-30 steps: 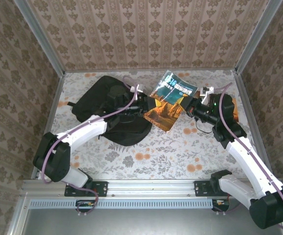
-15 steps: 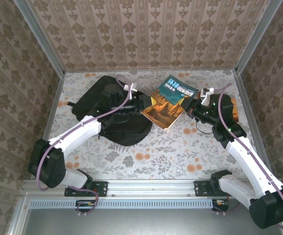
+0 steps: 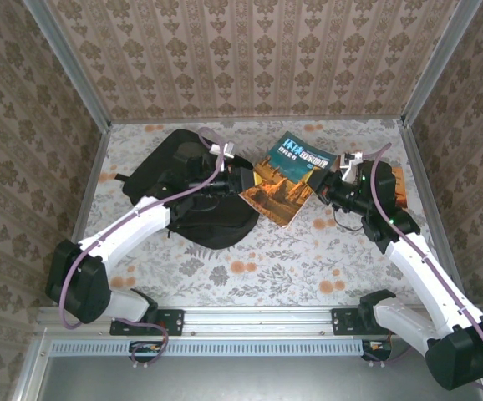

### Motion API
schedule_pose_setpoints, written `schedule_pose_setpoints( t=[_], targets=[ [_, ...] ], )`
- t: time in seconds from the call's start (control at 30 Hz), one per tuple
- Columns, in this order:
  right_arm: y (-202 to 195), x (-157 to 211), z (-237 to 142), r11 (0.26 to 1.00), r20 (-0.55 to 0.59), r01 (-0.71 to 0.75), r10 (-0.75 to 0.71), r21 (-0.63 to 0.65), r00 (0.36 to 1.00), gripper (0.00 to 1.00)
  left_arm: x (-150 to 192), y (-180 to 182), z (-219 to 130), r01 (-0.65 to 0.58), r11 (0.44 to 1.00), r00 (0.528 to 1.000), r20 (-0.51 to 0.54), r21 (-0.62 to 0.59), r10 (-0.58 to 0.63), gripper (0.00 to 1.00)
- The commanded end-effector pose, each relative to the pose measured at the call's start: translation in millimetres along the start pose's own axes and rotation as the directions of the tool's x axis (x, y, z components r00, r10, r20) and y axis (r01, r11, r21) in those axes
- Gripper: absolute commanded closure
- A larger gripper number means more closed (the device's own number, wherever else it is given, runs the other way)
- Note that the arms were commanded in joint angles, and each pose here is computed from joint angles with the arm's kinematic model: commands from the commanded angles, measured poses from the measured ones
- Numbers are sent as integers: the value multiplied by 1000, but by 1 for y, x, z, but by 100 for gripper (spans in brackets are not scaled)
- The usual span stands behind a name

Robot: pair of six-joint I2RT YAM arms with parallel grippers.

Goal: Pack the student bag

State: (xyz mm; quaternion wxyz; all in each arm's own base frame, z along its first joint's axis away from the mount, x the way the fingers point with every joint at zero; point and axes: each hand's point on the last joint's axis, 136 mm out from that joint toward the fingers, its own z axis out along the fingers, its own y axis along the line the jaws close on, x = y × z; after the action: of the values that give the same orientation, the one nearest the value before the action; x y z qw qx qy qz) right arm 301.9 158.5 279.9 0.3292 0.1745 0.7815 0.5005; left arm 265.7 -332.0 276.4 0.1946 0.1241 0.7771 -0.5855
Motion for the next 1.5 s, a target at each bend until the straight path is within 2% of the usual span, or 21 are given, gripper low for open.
schedule_pose_setpoints(
  t=[0.0, 0.03, 0.07, 0.1, 0.13, 0.17, 0.2, 0.27, 0.33, 0.4, 0.47, 0.57, 0.63, 0.7, 0.8, 0.87, 1.0, 1.1, 1.17, 1.3, 1.47],
  targets=[
    [1, 3, -3, 999, 0, 54, -54, -5, 999, 89, -10, -29, -10, -89, 994, 996, 24, 64, 88, 93],
    [-1, 3, -3, 998, -2, 57, -57, 4, 998, 85, -10, -31, -12, -103, 993, 994, 26, 65, 102, 97],
    [-2, 3, -4, 998, -1, 64, -64, 15, 998, 73, -9, -31, -14, -117, 992, 993, 25, 57, 116, 100],
    [-4, 3, -4, 996, -4, 81, -81, 28, 997, 52, -10, -31, -18, -141, 989, 990, 25, 37, 140, 100],
    [-8, 3, -6, 993, -7, 104, -104, 58, 995, 36, -13, -30, -24, -179, 984, 983, 35, -2, 179, 100],
    [-14, 2, -8, 987, -6, 127, -127, 103, 992, 26, -13, -28, -29, -222, 974, 974, 38, -45, 223, 100],
    [-21, 0, -12, 973, -4, 165, -167, 160, 986, 17, -14, -27, -36, -296, 950, 952, 49, -97, 301, 100],
    [-30, -7, -22, 934, -2, 251, -259, 256, 966, 9, -17, -28, -53, -435, 876, 887, 69, -210, 457, 100],
    [-37, -12, -28, 898, -5, 310, -325, 311, 946, 7, -18, -34, -66, -556, 787, 803, 74, -268, 592, 100],
    [-33, -15, -28, 875, -10, 372, -388, 310, 921, 11, -16, -40, -76, -660, 691, 707, 67, -295, 704, 100],
    [-23, -19, -25, 849, -2, 448, -467, 281, 884, 14, -13, -40, -84, -757, 557, 582, 33, -342, 812, 100],
    [5, -16, -19, 788, 70, 593, -609, 169, 790, 15, -4, -41, -89, -841, 413, 447, -20, -349, 894, 100],
    [26, -11, -19, 711, 110, 692, -703, 120, 703, 13, 1, -39, -88, -872, 366, 407, -66, -326, 911, 100],
    [40, -2, -14, 611, 98, 786, -791, 94, 604, 12, 5, -37, -89, -888, 334, 382, -102, -317, 918, 100],
    [47, 13, -4, 421, 7, 904, -907, 71, 421, 12, 11, -39, -91, -907, 282, 330, -111, -314, 937, 100],
    [43, 21, 1, 265, -57, 962, -962, 71, 269, 12, 19, -44, -94, -923, 245, 283, -91, -298, 955, 100],
    [45, 19, -2, 41, -96, 996, -994, 83, 49, 9, 36, -49, -101, -944, 164, 189, -64, -285, 980, 100],
    [44, 25, -4, -76, -115, 996, -991, 39, -71, 7, 50, -56, -104, -959, 98, 109, -26, -266, 994, 100],
    [46, 35, -5, -113, -102, 993, -988, -21, -115, 8, 62, -62, -105, -968, 68, 67, 15, -240, 998, 100],
    [54, 60, -9, -145, -25, 977, -988, -157, -150, 10, 81, -70, -105, -984, 2, -4, 36, -178, 999, 100],
    [68, 80, -16, -154, 65, 950, -988, -271, -141, 25, 85, -69, -105, -986, 1, -4, 27, -167, 1000, 100]
  ],
)
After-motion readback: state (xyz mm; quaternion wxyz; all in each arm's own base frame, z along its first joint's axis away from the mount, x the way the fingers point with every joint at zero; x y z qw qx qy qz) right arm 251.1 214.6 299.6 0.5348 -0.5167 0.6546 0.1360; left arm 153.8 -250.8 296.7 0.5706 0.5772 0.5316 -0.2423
